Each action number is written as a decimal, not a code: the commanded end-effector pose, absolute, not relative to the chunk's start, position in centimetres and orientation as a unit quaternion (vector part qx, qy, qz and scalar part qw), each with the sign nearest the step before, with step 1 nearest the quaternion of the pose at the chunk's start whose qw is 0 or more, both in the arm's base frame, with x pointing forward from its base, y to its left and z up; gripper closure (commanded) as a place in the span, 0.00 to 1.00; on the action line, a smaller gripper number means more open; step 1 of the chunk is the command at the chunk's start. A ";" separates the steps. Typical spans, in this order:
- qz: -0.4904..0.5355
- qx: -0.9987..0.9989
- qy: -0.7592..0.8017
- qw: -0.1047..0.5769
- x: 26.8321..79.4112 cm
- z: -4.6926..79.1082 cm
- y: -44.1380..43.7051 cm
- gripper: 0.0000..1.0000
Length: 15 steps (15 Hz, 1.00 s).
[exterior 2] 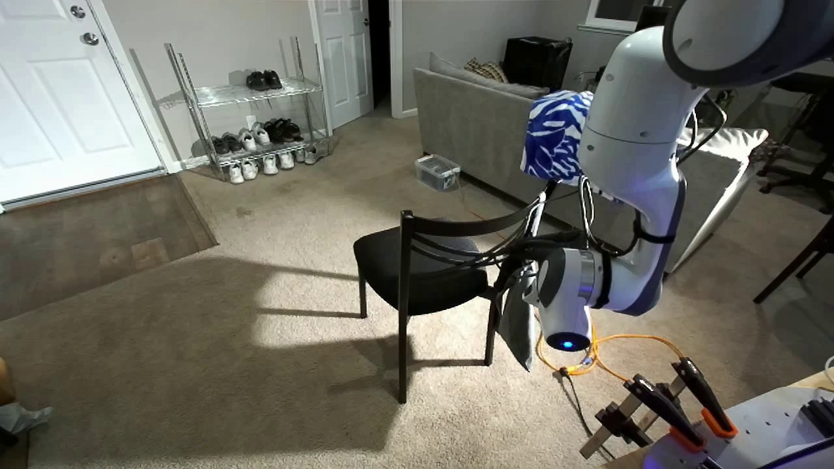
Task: Remove the grey tote bag from the right side to the left side of the chair
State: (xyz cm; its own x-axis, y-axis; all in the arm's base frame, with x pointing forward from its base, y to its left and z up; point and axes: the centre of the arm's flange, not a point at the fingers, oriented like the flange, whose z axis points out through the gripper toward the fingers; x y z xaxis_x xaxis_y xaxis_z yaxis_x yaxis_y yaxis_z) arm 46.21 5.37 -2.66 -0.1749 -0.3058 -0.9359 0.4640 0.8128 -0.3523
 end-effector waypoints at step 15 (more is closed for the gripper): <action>-0.277 0.065 0.685 0.671 48.9 0.1 1.5 0.00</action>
